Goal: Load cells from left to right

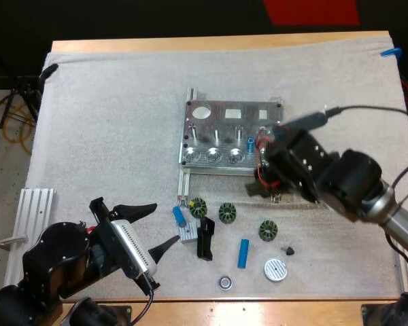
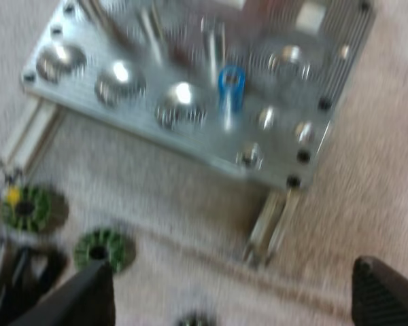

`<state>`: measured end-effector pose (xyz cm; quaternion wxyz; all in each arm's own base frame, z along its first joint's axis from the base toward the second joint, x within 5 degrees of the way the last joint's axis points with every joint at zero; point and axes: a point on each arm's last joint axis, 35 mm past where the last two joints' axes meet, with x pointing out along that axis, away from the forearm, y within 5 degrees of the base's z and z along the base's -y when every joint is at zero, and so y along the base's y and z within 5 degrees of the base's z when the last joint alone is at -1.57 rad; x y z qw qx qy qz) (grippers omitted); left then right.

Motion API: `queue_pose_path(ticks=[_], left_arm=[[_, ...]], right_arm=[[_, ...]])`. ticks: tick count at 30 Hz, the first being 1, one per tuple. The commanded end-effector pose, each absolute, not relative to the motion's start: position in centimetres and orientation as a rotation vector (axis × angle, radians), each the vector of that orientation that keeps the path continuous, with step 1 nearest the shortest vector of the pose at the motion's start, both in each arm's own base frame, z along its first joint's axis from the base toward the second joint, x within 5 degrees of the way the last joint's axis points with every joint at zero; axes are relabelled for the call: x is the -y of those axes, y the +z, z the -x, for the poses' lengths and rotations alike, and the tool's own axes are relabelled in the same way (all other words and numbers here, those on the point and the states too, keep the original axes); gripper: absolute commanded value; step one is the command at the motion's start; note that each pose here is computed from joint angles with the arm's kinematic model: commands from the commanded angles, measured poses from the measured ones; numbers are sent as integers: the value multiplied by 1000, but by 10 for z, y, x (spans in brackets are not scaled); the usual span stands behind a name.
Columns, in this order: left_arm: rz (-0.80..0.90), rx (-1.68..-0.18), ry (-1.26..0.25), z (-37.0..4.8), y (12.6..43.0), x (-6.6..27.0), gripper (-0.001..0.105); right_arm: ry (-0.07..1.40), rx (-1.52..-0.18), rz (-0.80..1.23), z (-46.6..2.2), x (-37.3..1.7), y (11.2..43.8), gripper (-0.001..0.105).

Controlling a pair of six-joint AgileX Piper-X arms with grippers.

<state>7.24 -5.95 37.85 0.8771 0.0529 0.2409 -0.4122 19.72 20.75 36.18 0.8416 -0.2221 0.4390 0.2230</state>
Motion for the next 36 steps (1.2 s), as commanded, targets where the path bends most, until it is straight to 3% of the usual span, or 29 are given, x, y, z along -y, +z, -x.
queue_pose_path(ticks=[1, 4, 13, 22, 27, 36], left_arm=[[-106, -486, -890, -72, 381, 60, 70], [-103, -487, -895, -72, 381, 60, 79], [-59, -544, -957, -75, 378, 68, 79], [-140, -725, -1087, -89, 358, 110, 79], [-265, -841, -1026, -106, 332, 146, 79], [-347, -1099, -1008, -132, 266, 210, 79]], right_arm=[[459, -923, 468, -189, -204, 360, 70], [450, -930, 457, -175, -195, 355, 70], [408, -909, 465, -148, -159, 344, 70], [306, -944, 387, -147, -146, 325, 70], [204, -965, 302, -167, -126, 323, 70], [165, -995, 325, -177, -108, 322, 70]])
